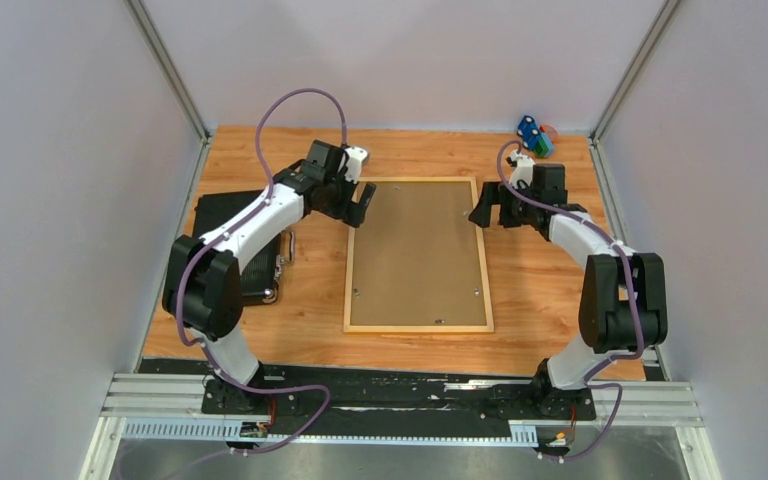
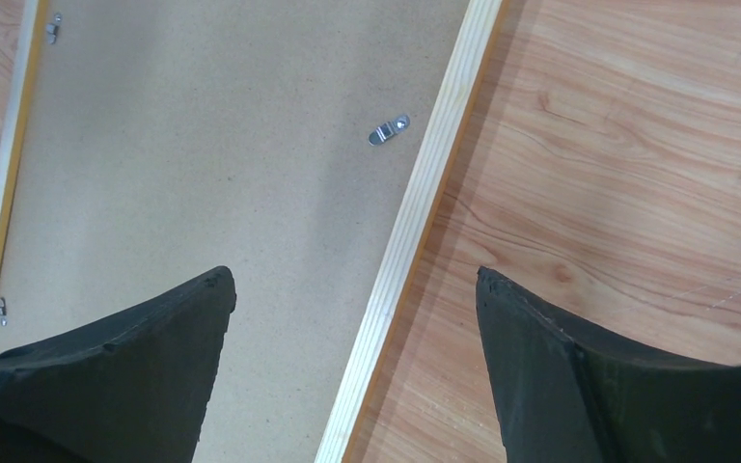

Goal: Put the photo into the frame
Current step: Place the photo frame item in the photo frame.

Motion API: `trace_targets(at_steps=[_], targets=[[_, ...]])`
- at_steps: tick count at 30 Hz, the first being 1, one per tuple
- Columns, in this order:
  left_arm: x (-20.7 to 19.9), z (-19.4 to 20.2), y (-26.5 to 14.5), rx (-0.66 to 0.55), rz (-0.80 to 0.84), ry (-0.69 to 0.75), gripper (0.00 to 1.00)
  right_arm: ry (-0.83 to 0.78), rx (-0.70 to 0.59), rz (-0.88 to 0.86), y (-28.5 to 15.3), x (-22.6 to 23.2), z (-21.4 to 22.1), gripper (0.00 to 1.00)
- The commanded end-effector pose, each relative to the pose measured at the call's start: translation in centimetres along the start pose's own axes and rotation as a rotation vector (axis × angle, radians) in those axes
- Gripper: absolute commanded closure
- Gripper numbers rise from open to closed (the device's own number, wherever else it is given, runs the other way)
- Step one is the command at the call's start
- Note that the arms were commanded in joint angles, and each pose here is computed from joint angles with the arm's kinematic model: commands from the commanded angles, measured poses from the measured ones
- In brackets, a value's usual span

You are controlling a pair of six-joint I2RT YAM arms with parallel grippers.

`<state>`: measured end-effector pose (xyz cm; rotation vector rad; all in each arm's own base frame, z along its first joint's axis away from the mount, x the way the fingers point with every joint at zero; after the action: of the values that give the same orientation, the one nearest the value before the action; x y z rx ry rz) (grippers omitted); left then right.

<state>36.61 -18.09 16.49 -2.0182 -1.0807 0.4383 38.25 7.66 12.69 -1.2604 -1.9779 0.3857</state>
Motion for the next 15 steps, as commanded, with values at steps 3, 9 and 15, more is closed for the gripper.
trace_targets(at_steps=[3,9,15], targets=[[0.1,-0.5,2.1,-0.022,-0.010,-0.036,0.00,-0.044,-0.068,0.034,-0.4,-0.4,-1.3,0.09],[-0.5,1.9,4.7,0.071,0.033,-0.045,0.07,-0.020,-0.021,0.044,1.0,-1.4,0.0,0.13],[-1.4,3.7,7.1,0.169,0.096,-0.058,0.25,-0.015,-0.009,0.035,1.4,-1.5,0.2,0.14]])
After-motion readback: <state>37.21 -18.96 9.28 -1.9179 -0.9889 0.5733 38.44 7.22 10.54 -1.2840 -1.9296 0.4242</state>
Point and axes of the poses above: each gripper's point midway between its finger pads, its own y axis out along the fingers, its own x axis along the line the jaws close on, z = x × y, the point moved 4 cm from there along -y, back along the fingers, and after that the axes turned 7 degrees about y, right-handed, at the moved point
